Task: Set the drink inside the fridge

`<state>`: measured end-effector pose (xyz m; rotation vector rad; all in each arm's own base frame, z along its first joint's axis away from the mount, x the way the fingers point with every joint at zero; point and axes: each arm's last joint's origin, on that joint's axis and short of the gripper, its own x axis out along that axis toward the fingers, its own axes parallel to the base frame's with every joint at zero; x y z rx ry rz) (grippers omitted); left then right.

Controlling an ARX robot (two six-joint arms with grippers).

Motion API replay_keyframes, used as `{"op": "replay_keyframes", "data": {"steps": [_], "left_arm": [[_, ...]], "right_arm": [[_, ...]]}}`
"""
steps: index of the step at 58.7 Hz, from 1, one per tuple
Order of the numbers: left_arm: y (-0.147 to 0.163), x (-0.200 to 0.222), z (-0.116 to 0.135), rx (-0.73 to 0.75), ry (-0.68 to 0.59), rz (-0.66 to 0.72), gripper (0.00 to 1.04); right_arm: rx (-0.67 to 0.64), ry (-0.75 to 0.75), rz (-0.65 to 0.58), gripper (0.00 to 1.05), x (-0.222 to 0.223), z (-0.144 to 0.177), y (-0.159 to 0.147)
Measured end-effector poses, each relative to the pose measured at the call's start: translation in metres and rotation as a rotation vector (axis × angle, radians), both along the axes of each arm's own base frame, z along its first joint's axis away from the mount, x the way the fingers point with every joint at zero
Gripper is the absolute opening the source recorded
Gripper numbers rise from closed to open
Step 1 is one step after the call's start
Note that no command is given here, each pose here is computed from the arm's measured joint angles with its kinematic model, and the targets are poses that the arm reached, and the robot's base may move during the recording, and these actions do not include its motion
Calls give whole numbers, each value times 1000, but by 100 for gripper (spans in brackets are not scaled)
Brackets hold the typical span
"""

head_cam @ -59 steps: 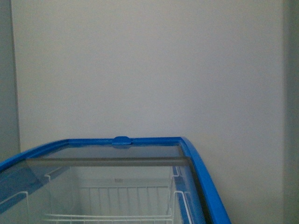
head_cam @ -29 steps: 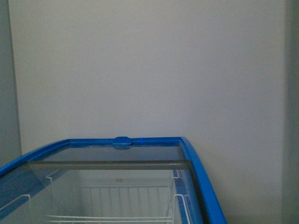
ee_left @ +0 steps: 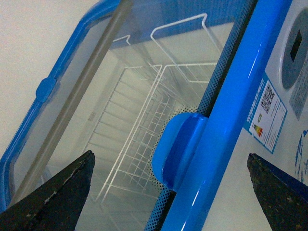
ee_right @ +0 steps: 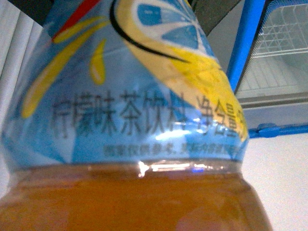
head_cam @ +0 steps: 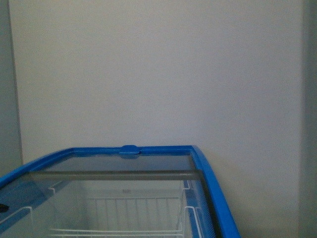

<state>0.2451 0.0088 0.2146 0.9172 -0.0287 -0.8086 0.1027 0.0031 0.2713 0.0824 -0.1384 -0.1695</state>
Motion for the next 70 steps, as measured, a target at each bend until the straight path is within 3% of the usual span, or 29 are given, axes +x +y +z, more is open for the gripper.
{"op": "replay_keyframes", "data": {"steps": [17, 40, 49, 70], "left_arm": [[3, 43, -17, 98, 1, -23, 97], [-7, 96, -21, 113, -14, -53, 97], [-16, 130, -14, 102, -46, -66, 97], [-43, 211, 9, 79, -171, 84, 97]], "right_arm": [[0, 0, 0, 36, 0, 0, 0], [0, 0, 0, 36, 0, 0, 0], [0, 0, 1, 36, 0, 0, 0], [0, 0, 0, 36, 0, 0, 0]]}}
